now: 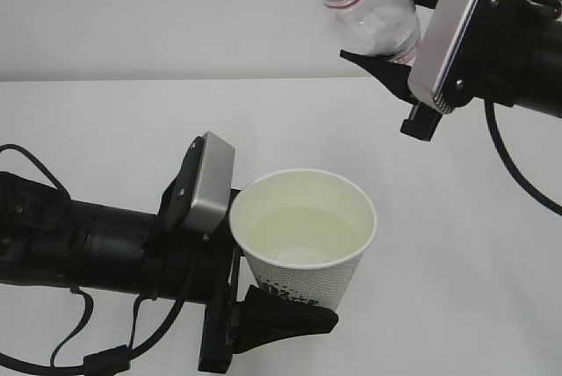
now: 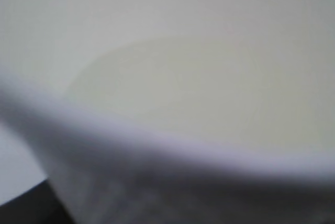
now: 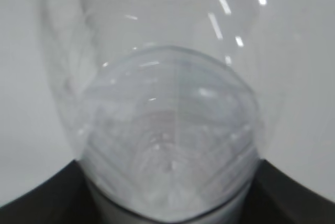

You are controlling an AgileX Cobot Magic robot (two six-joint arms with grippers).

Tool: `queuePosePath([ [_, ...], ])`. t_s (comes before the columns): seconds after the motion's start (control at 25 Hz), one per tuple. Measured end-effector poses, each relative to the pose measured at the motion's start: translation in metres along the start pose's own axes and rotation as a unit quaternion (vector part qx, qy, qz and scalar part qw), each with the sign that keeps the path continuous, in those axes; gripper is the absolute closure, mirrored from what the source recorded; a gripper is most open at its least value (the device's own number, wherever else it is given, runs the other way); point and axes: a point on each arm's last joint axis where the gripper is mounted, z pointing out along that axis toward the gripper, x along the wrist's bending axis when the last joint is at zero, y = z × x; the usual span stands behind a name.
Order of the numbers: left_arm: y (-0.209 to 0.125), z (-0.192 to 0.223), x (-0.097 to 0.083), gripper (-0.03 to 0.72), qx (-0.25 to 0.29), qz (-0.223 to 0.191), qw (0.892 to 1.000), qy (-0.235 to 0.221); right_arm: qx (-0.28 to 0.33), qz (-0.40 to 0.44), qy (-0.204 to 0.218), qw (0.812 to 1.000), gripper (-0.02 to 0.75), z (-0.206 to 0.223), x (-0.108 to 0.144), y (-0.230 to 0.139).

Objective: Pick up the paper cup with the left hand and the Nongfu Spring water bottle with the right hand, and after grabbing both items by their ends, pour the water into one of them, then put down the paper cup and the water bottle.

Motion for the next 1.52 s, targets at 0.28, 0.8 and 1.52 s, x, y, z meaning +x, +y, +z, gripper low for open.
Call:
queuePosePath([
  [0.28,-0.0002,0.0,0.0001,0.162,0.001,0.0,1.0,0.0,0.0,0.042,0.0,0.999,0.262,0.0,0.0,0.0],
  [0.8,-0.0002,0.0,0.0001,0.162,0.001,0.0,1.0,0.0,0.001,0.107,0.0,0.994,0.263,0.0,0.0001,-0.0002],
  [1.52,-0.0002,0.0,0.0001,0.162,0.001,0.0,1.0,0.0,0.019,0.178,-0.002,0.984,0.263,0.0,0.0002,-0.0034],
])
